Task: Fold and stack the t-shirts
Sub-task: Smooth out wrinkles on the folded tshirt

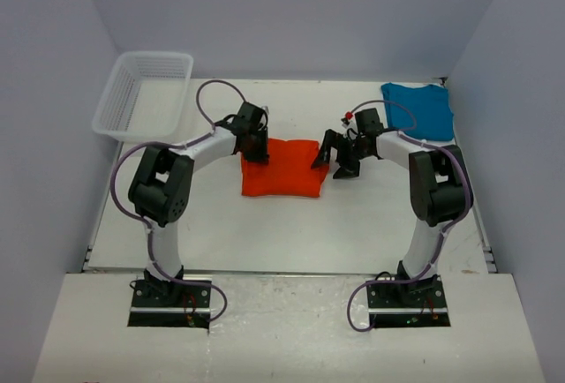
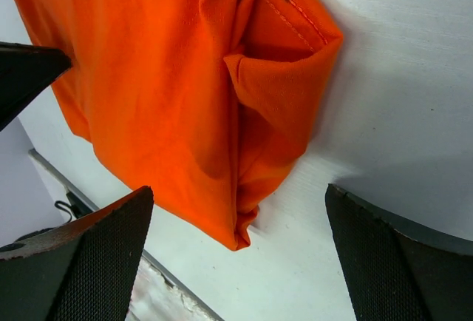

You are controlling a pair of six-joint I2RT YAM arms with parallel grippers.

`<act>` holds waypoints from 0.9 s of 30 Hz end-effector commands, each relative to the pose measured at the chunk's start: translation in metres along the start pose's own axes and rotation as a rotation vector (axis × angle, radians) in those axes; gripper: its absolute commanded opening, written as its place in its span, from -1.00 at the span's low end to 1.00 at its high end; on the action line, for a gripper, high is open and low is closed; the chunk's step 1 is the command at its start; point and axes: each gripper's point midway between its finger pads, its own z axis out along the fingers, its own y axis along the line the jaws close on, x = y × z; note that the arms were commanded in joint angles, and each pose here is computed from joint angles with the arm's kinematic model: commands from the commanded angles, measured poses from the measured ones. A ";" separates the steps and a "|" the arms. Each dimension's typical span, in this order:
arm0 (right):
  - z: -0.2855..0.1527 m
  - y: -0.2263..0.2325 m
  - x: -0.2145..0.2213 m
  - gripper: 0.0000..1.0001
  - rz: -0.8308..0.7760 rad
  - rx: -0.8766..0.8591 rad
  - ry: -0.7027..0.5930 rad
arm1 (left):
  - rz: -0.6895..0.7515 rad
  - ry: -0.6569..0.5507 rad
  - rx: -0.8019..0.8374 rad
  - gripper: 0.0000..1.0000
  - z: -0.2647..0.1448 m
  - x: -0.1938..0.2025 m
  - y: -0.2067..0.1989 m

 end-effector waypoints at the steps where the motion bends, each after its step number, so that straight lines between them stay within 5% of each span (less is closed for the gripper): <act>1: -0.007 0.013 -0.007 0.98 -0.038 -0.052 -0.033 | 0.053 -0.136 0.013 -0.81 -0.040 -0.027 -0.020; 2: -0.011 0.014 -0.009 0.98 -0.040 -0.053 -0.044 | 0.050 -0.192 -0.018 -0.52 -0.057 -0.032 -0.019; 3: -0.012 0.014 -0.010 0.98 -0.041 -0.054 -0.047 | 0.054 -0.238 -0.025 -0.44 -0.068 -0.038 -0.022; 8: -0.023 0.016 -0.012 0.98 -0.041 -0.054 -0.073 | 0.106 -0.351 -0.002 -0.24 -0.118 -0.029 -0.053; 13: -0.033 0.019 -0.013 0.98 -0.048 -0.063 -0.091 | 0.124 -0.276 0.071 0.00 -0.118 0.012 -0.072; 24: -0.026 0.015 -0.013 0.98 -0.010 -0.115 -0.059 | 0.142 -0.247 -0.124 0.02 -0.095 0.003 -0.048; 27: -0.018 0.009 -0.017 0.98 0.003 -0.098 -0.053 | 0.130 -0.238 -0.168 -0.21 -0.082 -0.012 -0.041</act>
